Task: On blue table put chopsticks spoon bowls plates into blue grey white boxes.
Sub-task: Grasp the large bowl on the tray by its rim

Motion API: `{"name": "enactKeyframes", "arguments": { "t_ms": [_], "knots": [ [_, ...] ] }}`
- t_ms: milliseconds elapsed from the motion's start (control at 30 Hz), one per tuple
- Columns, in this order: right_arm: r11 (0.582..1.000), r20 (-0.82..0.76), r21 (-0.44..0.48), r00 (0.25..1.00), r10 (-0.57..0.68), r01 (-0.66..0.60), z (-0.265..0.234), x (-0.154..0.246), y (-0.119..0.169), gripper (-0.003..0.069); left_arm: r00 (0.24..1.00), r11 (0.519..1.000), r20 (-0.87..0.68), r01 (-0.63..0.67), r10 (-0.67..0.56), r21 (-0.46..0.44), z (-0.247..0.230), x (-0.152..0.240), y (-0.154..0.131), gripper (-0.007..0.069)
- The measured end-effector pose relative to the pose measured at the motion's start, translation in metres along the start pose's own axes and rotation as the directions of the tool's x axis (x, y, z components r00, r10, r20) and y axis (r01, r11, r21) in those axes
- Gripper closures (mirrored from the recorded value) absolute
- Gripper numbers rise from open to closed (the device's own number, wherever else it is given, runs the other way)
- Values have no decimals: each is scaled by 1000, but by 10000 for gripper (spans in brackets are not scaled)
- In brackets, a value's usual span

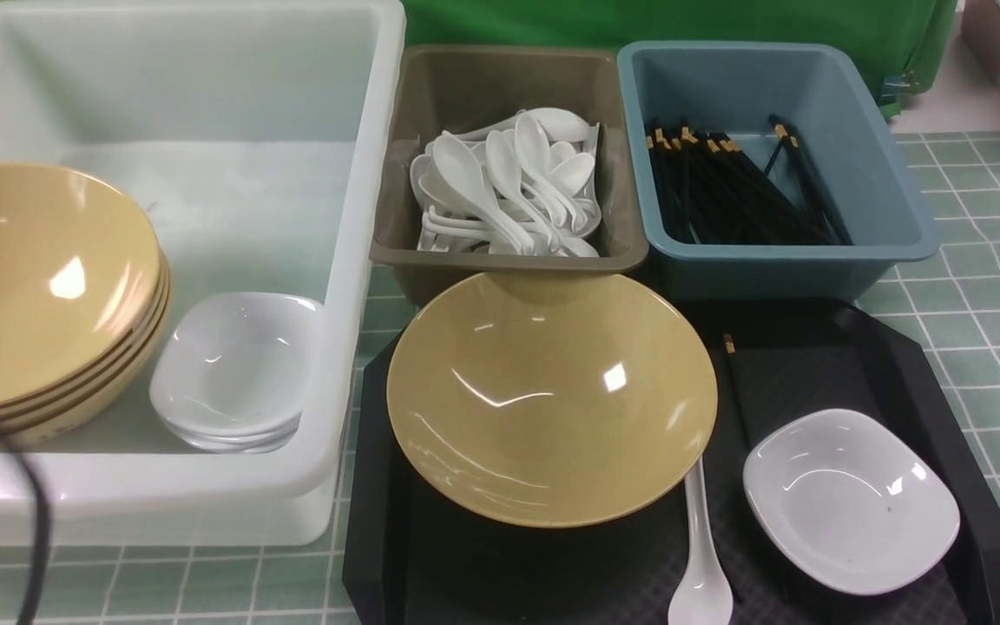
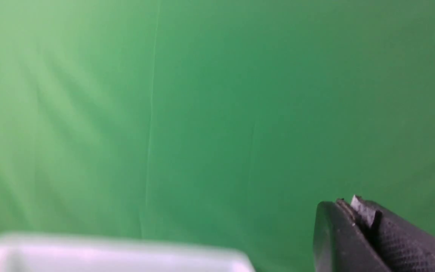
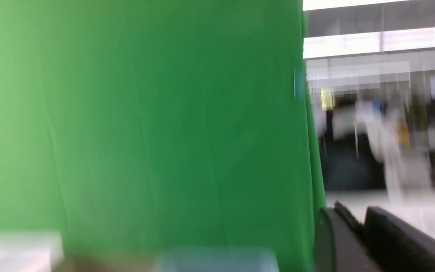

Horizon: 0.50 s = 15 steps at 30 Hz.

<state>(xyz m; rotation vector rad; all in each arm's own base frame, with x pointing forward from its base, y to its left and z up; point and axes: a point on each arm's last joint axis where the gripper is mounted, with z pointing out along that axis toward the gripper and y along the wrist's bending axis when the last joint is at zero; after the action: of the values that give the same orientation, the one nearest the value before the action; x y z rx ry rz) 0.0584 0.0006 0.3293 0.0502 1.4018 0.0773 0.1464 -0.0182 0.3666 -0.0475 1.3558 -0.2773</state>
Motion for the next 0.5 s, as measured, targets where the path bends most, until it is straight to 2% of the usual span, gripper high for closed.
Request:
{"name": "enactKeyframes", "arguments": {
  "t_ms": [33, 100, 167, 200, 233, 267, 333, 367, 433, 467, 500],
  "knots": [
    [1000, -43, 4, 999, 1, 0, 1, 4, 0, 533, 999, 1000, -34, 0, 0, -1, 4, 3, 0, 622],
    [1000, -332, 31, 943, 12, -2, 6, 31, -3, 601, 976, 1000, -217, 29, -29, -4, 29, 2, -8, 622],
    [999, -417, 32, 909, 12, 2, 5, 39, -3, 617, 948, 1000, -319, 17, -18, -5, 39, 6, -13, 622],
    [999, -518, 2, 855, -28, 35, 6, 49, -2, 623, 891, 1000, -454, -8, 12, 10, 54, 7, -25, 622],
    [999, -525, 3, 851, -27, 33, 5, 49, -2, 623, 883, 1000, -468, -11, 16, 12, 56, 7, -26, 622],
    [997, -592, -49, 802, -78, 61, 6, 56, 0, 624, 814, 997, -577, -47, 70, 54, 71, 7, -42, 622],
    [993, -634, -92, 765, -114, 71, 7, 61, 2, 624, 769, 994, -630, -70, 109, 86, 79, 9, -51, 622],
    [990, -655, -117, 744, -135, 76, 8, 64, 4, 624, 716, 989, -682, -87, 146, 120, 85, 16, -60, 622],
    [966, -712, -245, 660, -240, 86, 12, 74, 10, 624, 615, 973, -755, -108, 227, 204, 103, 28, -83, 622],
    [959, -722, -271, 641, -261, 86, 13, 76, 12, 624, 571, 965, -779, -107, 257, 240, 110, 36, -92, 622],
    [952, -723, -294, 630, -283, 90, 13, 77, 13, 624, 559, 960, -783, -105, 272, 258, 112, 36, -94, 622]
  ]
}}
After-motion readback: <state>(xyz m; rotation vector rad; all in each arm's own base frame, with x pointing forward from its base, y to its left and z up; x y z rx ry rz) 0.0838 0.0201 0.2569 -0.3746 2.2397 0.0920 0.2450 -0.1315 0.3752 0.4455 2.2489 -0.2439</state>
